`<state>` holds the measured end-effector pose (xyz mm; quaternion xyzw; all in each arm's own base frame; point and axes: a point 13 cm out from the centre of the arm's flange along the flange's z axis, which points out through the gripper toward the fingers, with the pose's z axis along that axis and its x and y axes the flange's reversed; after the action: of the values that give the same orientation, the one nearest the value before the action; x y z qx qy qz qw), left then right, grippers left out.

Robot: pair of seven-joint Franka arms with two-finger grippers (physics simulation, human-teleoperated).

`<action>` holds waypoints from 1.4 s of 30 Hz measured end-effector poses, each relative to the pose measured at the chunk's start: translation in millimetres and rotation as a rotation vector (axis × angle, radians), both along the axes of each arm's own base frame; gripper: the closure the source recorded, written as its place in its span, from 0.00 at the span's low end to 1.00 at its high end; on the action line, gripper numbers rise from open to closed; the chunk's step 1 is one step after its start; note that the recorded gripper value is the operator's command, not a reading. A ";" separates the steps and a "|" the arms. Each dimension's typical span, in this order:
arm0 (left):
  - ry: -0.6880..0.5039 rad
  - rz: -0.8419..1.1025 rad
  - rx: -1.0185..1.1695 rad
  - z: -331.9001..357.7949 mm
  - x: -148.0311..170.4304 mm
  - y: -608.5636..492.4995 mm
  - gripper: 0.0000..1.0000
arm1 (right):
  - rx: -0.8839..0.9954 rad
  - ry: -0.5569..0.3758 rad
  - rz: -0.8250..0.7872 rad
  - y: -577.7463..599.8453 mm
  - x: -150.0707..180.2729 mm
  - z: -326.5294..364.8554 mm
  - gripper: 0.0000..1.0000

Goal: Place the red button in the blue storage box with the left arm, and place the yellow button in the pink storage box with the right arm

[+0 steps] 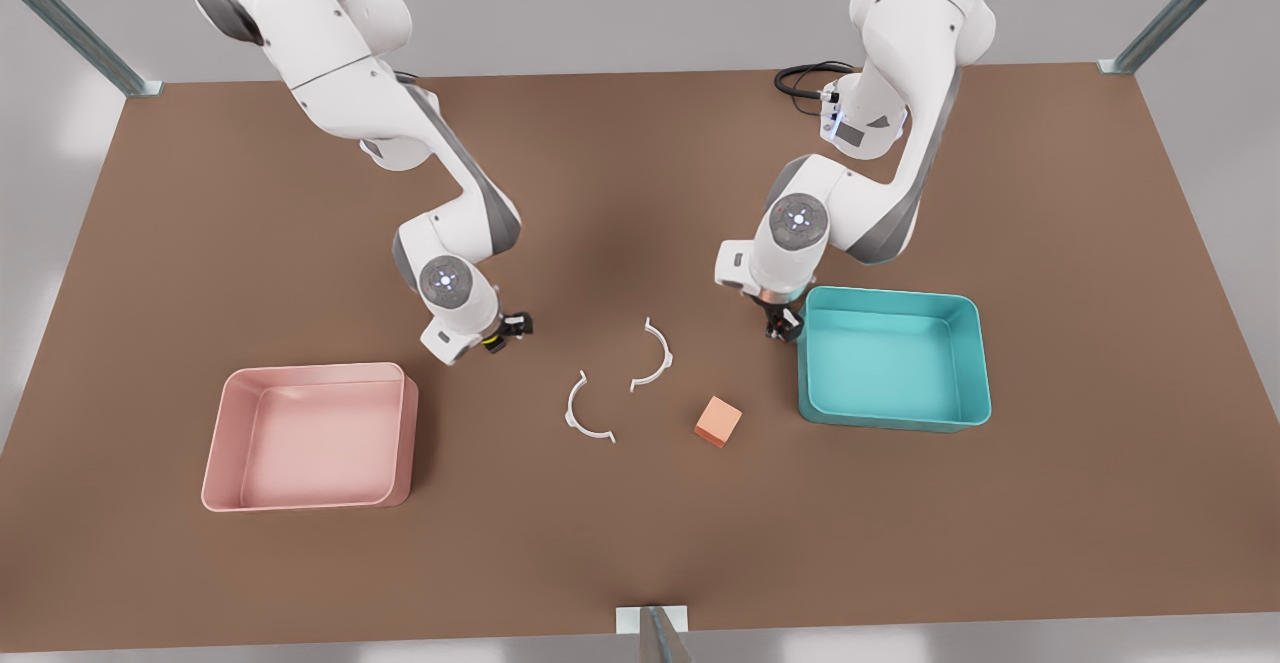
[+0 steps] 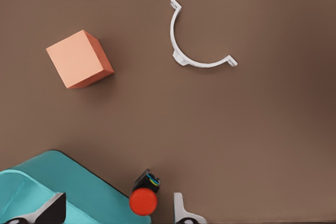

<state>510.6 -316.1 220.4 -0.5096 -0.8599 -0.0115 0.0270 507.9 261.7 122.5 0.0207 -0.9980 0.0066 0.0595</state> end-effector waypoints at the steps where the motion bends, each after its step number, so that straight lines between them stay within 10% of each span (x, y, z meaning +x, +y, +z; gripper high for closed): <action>1: -0.002 -0.025 -0.002 -9.1 -5.8 5.0 0.00 | 0.004 -0.008 -0.015 -3.1 0.8 -4.7 0.00; 16: -0.008 -0.378 -0.022 -84.0 -17.7 20.1 0.00 | 0.042 -0.062 -0.103 -12.7 -24.6 -58.4 0.00; 18: -0.002 -0.409 -0.020 -88.9 -18.6 23.4 0.00 | 0.049 -0.074 -0.112 -12.8 -23.8 -60.9 0.31; 28: 0.067 -0.538 0.016 -129.5 -42.8 52.5 0.00 | 0.077 -0.115 -0.134 -6.8 -14.0 -62.4 0.51; 36: 0.065 -0.600 0.010 -144.6 -47.2 54.9 0.00 | 0.144 -0.299 -0.203 -25.9 112.9 77.3 0.51; 42: 0.068 -0.629 0.008 -158.8 -52.7 59.6 0.00 | 0.092 -0.268 -0.306 -160.9 161.5 95.1 0.51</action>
<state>457.9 -256.5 61.6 -0.7504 -0.6588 -0.0055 0.0529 669.4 100.8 217.7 -0.1295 -0.9877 -0.0456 -0.0747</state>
